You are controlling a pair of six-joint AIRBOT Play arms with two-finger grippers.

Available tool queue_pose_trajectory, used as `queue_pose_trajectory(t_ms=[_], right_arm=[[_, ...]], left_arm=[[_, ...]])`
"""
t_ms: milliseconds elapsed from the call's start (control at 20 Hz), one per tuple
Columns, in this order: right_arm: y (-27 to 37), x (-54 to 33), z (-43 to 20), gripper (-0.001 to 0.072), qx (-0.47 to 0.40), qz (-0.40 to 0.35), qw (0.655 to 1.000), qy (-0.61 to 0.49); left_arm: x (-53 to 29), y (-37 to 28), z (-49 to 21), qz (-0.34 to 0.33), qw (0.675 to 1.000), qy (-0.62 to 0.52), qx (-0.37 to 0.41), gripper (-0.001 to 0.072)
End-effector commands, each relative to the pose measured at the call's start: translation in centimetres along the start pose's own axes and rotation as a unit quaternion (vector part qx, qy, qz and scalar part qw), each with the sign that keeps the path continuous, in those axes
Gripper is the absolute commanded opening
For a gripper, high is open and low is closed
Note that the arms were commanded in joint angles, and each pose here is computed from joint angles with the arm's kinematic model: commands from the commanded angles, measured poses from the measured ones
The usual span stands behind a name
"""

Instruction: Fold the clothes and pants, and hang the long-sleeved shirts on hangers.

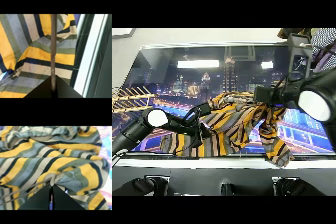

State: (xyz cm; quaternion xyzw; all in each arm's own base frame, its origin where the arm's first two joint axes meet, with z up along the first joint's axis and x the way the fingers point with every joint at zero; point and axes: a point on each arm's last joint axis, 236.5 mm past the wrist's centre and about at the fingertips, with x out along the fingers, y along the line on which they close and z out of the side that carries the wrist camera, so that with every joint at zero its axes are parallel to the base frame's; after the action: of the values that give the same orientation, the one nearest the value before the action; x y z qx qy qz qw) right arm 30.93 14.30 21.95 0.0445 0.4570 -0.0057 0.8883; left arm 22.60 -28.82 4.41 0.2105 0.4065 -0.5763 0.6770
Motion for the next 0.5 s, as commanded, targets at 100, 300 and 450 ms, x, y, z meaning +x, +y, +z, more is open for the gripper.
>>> queue_pose_trajectory(t_ms=[100, 300, 450], right_arm=[[3.5, 2.4, -0.6, 0.0027, -0.062, 0.039, 0.997, 0.026], [6.1, 1.8, -0.8, 0.0027, -0.055, 0.098, 0.993, 0.025], [6.0, 1.8, -0.9, 0.0027, -0.061, 0.095, 0.993, 0.029]], left_arm=[[-1.1, 0.3, 3.0, 0.020, 0.999, -0.031, 0.026, 0.0016], [-0.6, 1.1, 3.8, 0.024, 0.999, -0.036, 0.022, 0.0016], [-0.5, 1.3, 4.3, 0.020, 0.999, -0.039, 0.020, 0.0016]])
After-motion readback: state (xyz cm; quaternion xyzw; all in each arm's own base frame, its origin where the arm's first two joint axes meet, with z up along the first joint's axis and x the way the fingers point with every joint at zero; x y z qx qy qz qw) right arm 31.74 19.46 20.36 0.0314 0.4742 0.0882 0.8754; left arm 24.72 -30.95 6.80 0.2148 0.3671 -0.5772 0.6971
